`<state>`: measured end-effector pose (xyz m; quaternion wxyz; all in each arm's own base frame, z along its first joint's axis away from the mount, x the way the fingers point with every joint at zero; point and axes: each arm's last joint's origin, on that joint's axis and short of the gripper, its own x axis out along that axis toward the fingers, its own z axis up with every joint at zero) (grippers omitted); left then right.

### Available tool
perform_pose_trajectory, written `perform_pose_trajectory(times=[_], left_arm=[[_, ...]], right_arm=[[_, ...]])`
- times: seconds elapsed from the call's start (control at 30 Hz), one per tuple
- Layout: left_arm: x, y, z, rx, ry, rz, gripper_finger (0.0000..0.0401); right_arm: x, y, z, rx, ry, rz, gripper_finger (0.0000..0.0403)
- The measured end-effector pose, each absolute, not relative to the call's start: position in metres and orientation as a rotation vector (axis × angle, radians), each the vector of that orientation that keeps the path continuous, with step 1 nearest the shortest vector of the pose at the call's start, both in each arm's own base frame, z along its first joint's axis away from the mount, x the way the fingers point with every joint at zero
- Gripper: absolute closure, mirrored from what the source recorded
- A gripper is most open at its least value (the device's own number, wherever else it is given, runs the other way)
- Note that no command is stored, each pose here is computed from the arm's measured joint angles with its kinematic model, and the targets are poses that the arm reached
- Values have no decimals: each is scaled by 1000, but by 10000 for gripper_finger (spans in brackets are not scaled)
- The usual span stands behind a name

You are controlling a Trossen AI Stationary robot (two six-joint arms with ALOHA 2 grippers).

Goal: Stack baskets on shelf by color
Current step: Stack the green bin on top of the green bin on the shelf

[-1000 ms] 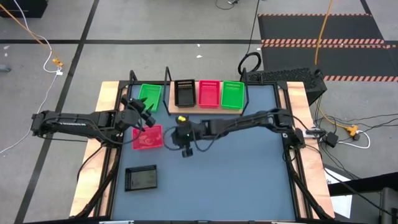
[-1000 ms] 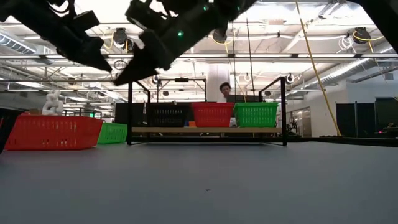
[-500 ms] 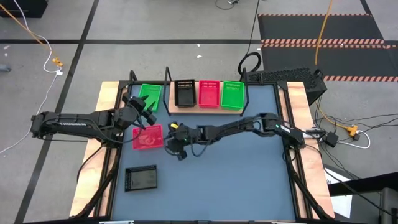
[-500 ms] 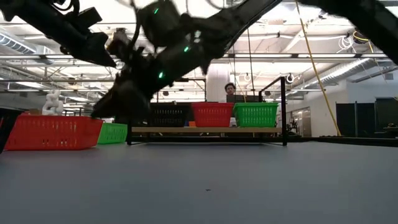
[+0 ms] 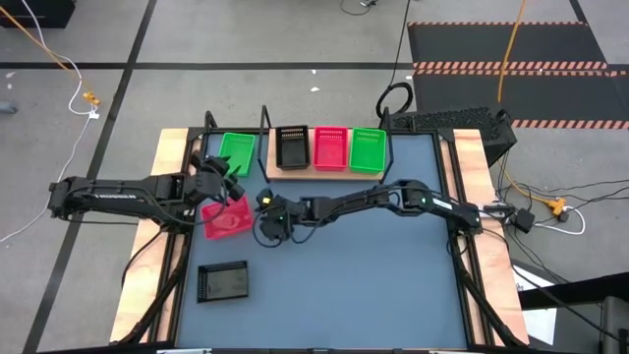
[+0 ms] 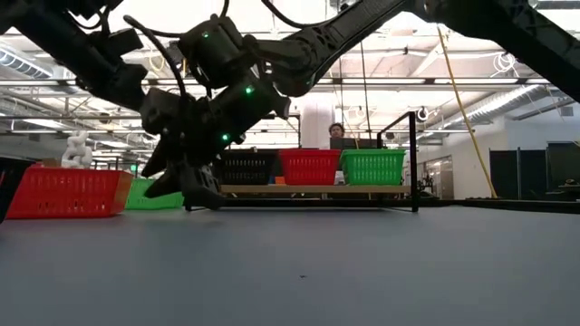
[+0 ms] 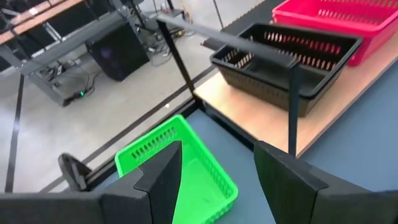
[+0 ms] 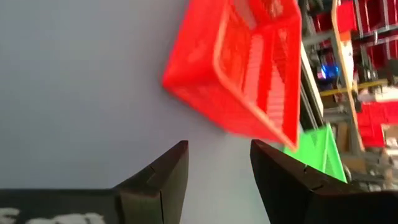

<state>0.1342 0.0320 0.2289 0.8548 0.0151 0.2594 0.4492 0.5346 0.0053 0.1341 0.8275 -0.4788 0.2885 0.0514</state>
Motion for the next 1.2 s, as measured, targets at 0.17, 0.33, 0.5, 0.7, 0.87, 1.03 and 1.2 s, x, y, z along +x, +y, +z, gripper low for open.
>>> perform_pose_trajectory(times=[0.17,0.33,0.5,0.7,0.87,1.03,1.2], left_arm=[[131,32,225,13,580,959,199],[131,32,225,7,578,961,199],[131,32,225,-1,568,963,199],[131,32,225,-4,563,963,199],[130,31,215,-61,565,965,199],[129,24,198,-201,575,895,199],[130,13,194,-277,548,848,199]], right_arm=[[530,22,145,-997,619,154,234],[525,42,169,-936,516,289,234],[522,52,173,-885,508,322,234],[519,54,168,-965,539,402,234],[522,61,174,-951,383,519,234],[522,66,177,-891,281,658,234],[519,69,172,-914,169,785,234]])
